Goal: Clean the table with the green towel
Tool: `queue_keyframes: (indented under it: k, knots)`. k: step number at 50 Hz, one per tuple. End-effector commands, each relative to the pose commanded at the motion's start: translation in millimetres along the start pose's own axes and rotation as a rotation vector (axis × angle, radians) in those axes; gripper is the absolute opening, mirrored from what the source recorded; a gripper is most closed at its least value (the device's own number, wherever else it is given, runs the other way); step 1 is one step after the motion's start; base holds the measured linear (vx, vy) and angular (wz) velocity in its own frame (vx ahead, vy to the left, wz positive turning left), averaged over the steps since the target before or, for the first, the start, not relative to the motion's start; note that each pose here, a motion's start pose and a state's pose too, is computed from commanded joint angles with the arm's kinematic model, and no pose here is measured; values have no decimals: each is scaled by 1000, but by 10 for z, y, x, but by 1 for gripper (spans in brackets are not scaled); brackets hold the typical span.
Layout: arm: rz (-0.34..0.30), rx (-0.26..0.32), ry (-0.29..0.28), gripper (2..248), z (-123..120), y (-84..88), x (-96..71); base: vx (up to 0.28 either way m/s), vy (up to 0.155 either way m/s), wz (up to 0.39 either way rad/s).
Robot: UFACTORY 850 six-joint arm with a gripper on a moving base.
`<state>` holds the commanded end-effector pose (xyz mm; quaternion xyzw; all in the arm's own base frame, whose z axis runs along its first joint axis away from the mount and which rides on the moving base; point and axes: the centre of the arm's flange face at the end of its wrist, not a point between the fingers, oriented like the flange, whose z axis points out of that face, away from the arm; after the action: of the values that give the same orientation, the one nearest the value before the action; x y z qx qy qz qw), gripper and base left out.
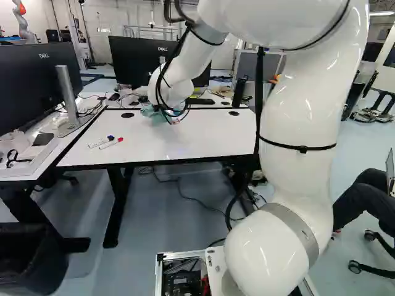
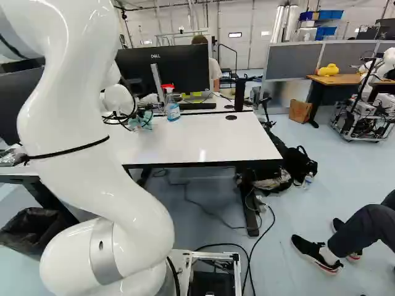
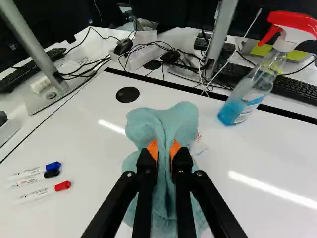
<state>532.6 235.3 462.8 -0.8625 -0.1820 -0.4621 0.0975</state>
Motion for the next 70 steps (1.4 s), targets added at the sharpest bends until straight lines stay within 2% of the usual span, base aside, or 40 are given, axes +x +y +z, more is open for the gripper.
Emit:
queue_keyframes:
  k: [13,26,59,70]
  knots:
    - [-9,13,-2,48,295,-96,65,0,0,0]
    - [-17,25,-16,48,551,-191,30,0,0,0]
    - [-19,26,-78,48,846,-204,-265,0,0,0]
    - [-19,26,-99,48,844,-204,-284,0,0,0]
